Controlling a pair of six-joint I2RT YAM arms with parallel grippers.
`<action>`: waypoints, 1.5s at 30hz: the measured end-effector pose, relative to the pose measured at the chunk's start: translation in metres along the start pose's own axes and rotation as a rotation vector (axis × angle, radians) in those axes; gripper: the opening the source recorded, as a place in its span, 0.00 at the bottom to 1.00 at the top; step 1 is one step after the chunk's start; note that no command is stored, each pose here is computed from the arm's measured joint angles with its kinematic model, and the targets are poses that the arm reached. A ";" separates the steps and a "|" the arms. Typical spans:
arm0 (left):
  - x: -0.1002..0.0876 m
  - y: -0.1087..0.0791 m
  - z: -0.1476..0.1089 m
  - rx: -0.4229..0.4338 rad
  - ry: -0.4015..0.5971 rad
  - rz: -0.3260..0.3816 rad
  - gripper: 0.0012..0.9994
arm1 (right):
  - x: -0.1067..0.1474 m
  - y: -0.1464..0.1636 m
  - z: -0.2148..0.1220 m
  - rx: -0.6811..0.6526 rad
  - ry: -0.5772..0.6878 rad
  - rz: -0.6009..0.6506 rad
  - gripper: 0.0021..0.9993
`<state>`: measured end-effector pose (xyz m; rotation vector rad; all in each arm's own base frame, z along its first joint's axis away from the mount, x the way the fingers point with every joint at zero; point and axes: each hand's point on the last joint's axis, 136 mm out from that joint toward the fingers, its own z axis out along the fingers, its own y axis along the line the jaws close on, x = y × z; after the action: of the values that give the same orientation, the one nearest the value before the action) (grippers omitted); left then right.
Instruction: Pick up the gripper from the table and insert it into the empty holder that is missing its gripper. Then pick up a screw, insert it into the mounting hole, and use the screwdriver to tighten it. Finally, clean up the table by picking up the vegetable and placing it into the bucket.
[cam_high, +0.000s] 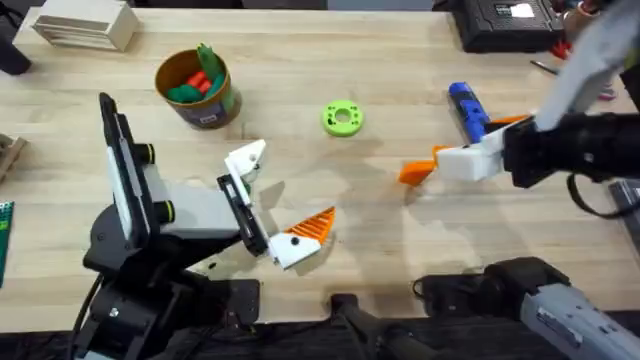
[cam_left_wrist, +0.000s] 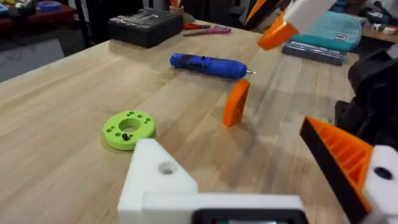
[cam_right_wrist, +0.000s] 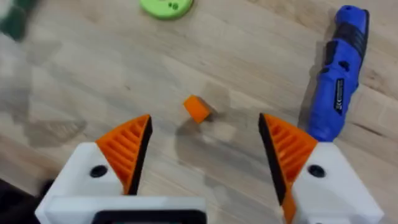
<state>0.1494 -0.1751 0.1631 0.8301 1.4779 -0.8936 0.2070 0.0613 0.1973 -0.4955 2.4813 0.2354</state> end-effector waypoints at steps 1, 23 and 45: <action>0.000 0.000 0.000 0.001 0.000 0.000 0.99 | 0.001 0.000 0.004 0.002 0.032 -0.043 0.99; 0.000 0.000 0.000 0.001 0.000 0.000 0.99 | 0.036 0.008 0.068 -0.075 0.409 -0.525 0.99; 0.000 0.000 0.000 0.001 0.000 -0.001 0.99 | 0.049 0.011 0.096 -0.144 0.525 -0.645 0.24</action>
<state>0.1493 -0.1752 0.1630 0.8304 1.4783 -0.8946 0.2155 0.0836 0.0914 -1.5411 2.6303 0.0180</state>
